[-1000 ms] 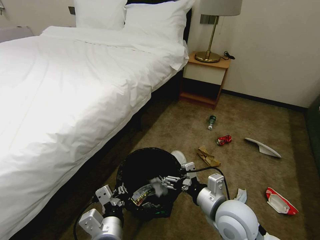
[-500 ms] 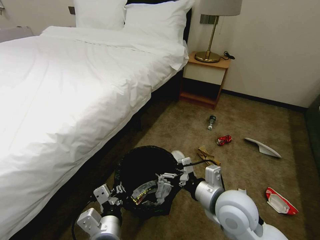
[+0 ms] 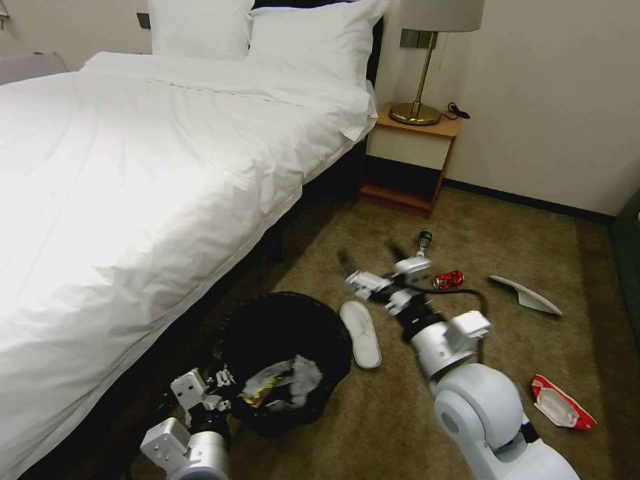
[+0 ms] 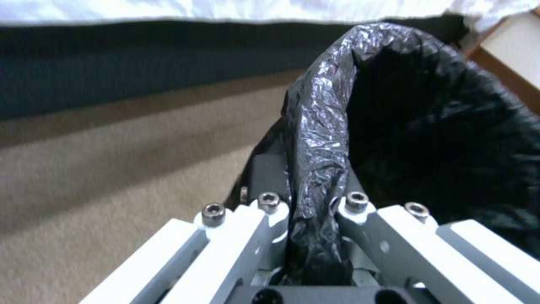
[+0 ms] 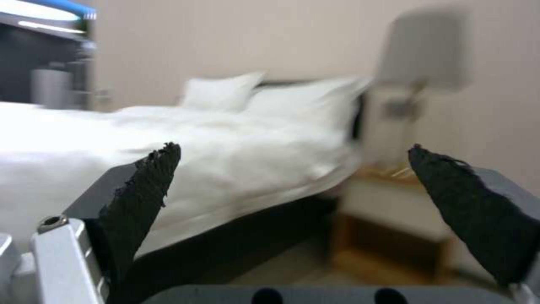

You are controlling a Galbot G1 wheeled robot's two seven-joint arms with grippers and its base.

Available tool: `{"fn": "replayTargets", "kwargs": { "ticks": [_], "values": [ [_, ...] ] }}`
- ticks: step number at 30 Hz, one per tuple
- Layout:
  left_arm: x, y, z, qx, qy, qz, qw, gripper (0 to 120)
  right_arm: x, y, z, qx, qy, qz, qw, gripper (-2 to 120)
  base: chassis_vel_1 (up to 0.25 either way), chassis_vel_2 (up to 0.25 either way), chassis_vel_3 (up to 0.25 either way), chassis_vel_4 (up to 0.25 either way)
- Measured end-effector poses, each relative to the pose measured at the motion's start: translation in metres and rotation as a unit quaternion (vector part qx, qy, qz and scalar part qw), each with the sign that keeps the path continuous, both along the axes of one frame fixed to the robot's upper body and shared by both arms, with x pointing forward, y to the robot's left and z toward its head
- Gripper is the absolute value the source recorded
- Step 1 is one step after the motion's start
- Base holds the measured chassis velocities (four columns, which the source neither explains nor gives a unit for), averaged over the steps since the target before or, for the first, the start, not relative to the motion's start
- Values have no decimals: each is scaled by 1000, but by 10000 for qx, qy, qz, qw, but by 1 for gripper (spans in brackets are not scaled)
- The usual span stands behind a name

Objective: Pick up the trash bin, then pick up the garbage on the floor and place it into the trash bin.

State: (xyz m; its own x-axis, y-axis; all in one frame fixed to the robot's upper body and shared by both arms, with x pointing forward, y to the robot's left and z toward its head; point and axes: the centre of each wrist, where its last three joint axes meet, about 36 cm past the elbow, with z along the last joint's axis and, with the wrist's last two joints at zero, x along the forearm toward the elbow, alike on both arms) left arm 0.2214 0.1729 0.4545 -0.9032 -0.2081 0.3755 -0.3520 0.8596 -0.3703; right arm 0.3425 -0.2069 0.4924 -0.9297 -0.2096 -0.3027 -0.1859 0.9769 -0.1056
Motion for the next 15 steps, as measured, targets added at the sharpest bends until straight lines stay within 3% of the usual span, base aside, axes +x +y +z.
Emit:
{"fn": "replayTargets", "kwargs": {
  "ticks": [4, 15],
  "values": [
    [2, 9, 8, 86, -185, 195, 9996, 4, -4, -28, -18, -283, -629, -579, 9959, 100, 0, 0, 0, 0],
    [9, 21, 14, 174, -398, 436, 9981, 4, -23, -70, -41, -301, -1267, -1116, 9852, 100, 0, 0, 0, 0]
  ]
}}
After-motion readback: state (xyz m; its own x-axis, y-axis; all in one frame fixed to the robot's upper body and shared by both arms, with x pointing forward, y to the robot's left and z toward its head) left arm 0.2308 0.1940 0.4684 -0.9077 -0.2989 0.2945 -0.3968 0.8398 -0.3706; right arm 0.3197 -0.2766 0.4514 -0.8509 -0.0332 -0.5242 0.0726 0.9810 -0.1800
